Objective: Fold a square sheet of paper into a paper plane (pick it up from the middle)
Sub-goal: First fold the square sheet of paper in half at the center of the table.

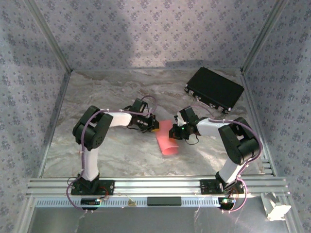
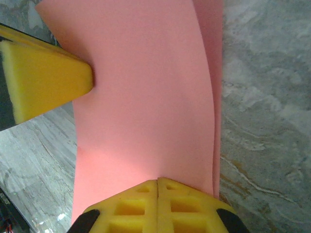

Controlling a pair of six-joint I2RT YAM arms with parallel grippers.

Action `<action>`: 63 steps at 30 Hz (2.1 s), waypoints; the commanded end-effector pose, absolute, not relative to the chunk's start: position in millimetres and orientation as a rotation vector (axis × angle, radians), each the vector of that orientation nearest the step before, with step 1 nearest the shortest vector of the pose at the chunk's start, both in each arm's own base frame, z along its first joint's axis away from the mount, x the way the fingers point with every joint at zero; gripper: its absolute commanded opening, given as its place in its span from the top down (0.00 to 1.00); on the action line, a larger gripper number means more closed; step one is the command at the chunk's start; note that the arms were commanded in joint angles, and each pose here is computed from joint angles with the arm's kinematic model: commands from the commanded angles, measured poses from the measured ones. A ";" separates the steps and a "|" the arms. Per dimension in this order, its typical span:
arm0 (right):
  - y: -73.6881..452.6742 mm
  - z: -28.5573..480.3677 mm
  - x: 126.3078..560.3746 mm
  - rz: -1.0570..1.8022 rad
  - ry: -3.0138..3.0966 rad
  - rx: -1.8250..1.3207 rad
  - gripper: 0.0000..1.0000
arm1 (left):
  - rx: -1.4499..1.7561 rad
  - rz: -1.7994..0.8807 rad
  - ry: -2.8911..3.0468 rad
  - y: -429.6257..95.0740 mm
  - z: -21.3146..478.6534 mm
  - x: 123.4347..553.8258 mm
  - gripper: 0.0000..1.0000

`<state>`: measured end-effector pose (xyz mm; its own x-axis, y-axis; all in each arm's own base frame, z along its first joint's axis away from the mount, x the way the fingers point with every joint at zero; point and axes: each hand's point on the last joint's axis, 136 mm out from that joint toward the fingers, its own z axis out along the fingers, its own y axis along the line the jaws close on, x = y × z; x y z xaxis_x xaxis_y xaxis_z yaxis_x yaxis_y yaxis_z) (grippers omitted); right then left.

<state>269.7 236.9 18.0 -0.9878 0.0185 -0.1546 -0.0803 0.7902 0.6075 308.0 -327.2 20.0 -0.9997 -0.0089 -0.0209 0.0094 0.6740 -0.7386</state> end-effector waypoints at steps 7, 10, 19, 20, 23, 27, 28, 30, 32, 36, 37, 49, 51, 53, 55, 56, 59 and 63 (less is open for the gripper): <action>210.8 -10.7 243.4 0.796 2.982 0.037 1.00 | 0.026 -1.138 2.899 -322.8 26.0 313.2 1.00; 211.2 -10.4 244.0 0.795 2.979 0.037 1.00 | 0.026 -1.129 2.916 -322.8 19.2 314.2 1.00; 208.5 -16.2 239.7 0.786 2.994 0.037 1.00 | -0.084 -1.043 2.920 -313.6 2.1 328.3 1.00; 208.2 -16.7 239.0 0.785 2.997 0.036 1.00 | -0.124 -1.021 2.920 -309.3 0.8 332.3 1.00; 207.8 -17.0 238.2 0.787 2.999 0.033 1.00 | -0.181 -0.982 2.919 -304.2 -1.6 340.1 1.00; 207.1 -17.3 236.9 0.787 3.000 0.026 1.00 | -0.223 -0.956 2.905 -303.3 1.6 350.3 1.00; 206.7 -17.6 236.5 0.785 3.001 0.024 1.00 | -0.225 -0.968 2.899 -305.0 3.4 352.1 1.00; 205.6 -18.1 235.9 0.781 3.002 0.023 1.00 | -0.225 -0.975 2.894 -307.2 5.4 355.8 1.00; 204.8 -18.3 236.2 0.786 3.002 0.029 1.00 | -0.236 -0.959 2.894 -306.4 5.0 358.9 1.00; 205.5 -18.0 236.2 0.797 2.999 0.026 1.00 | -0.273 -0.949 2.890 -304.3 3.1 363.4 1.00; 205.5 -17.9 236.3 0.799 2.999 0.027 1.00 | -0.283 -0.949 2.890 -304.5 2.6 364.2 1.00; 205.8 -18.4 233.9 0.810 3.001 0.022 1.00 | -0.375 -0.871 2.870 -298.8 3.4 381.7 1.00; 205.8 -18.0 234.1 0.811 2.999 0.021 1.00 | -0.378 -0.880 2.866 -300.7 3.8 383.8 1.00; 205.9 -18.5 233.7 0.812 3.000 0.019 1.00 | -0.383 -0.890 2.861 -302.3 5.1 386.5 1.00; 205.5 -18.8 233.9 0.814 3.000 0.022 1.00 | -0.386 -0.896 2.854 -303.9 6.6 388.4 1.00; 205.9 -18.5 234.1 0.817 2.999 0.021 1.00 | -0.389 -0.888 2.854 -302.8 5.7 389.0 1.00; 206.4 -18.5 233.7 0.819 3.000 0.019 1.00 | -0.404 -0.869 2.853 -300.0 4.5 391.1 1.00; 205.9 -19.2 233.4 0.817 3.002 0.019 1.00 | -0.424 -0.869 2.843 -299.4 6.6 395.3 1.00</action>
<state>272.9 236.3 17.5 -0.9830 0.0288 -0.1816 -0.0906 0.7834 0.6149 369.1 -323.8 22.5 -0.9775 -0.2109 0.0037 -0.1660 0.7584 -0.6303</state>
